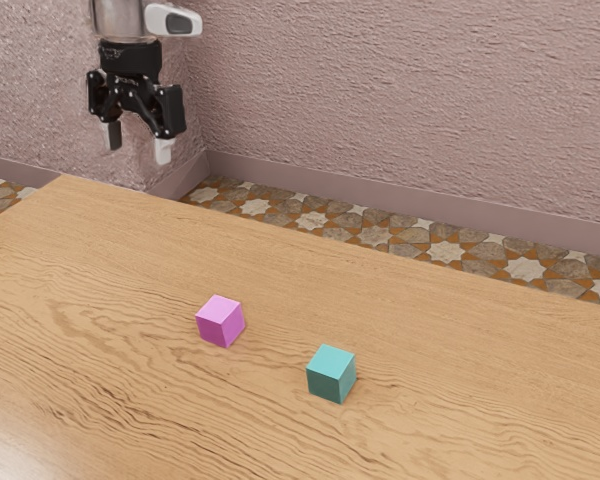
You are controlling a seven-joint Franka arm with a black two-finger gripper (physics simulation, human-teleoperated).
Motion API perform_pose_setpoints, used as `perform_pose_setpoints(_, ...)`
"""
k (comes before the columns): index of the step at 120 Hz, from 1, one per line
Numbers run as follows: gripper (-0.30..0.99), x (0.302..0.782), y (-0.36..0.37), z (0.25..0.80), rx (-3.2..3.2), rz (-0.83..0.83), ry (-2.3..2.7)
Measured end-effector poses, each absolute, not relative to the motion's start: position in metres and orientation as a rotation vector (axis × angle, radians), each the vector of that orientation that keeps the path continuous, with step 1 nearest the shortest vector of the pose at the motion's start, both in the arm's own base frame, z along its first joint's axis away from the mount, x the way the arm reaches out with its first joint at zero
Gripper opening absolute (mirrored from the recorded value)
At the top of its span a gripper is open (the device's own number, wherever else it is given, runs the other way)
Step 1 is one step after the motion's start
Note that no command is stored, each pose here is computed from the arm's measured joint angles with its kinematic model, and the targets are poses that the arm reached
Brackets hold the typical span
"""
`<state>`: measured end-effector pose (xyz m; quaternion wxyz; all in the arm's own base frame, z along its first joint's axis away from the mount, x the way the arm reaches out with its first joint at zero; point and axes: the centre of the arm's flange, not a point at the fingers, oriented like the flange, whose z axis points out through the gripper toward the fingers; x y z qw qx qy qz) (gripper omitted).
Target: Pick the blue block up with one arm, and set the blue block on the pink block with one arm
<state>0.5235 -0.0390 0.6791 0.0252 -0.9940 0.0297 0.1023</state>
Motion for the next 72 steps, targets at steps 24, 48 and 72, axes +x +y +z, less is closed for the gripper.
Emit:
perform_pose_setpoints(24,0.69,0.537,-0.030,0.687,-3.092,0.151,0.057)
perform_pose_setpoints(48,0.69,0.520,-0.037,0.766,-3.082,-0.142,0.068)
perform_pose_setpoints(72,0.69,0.492,-0.135,0.796,-3.066,-0.247,0.372)
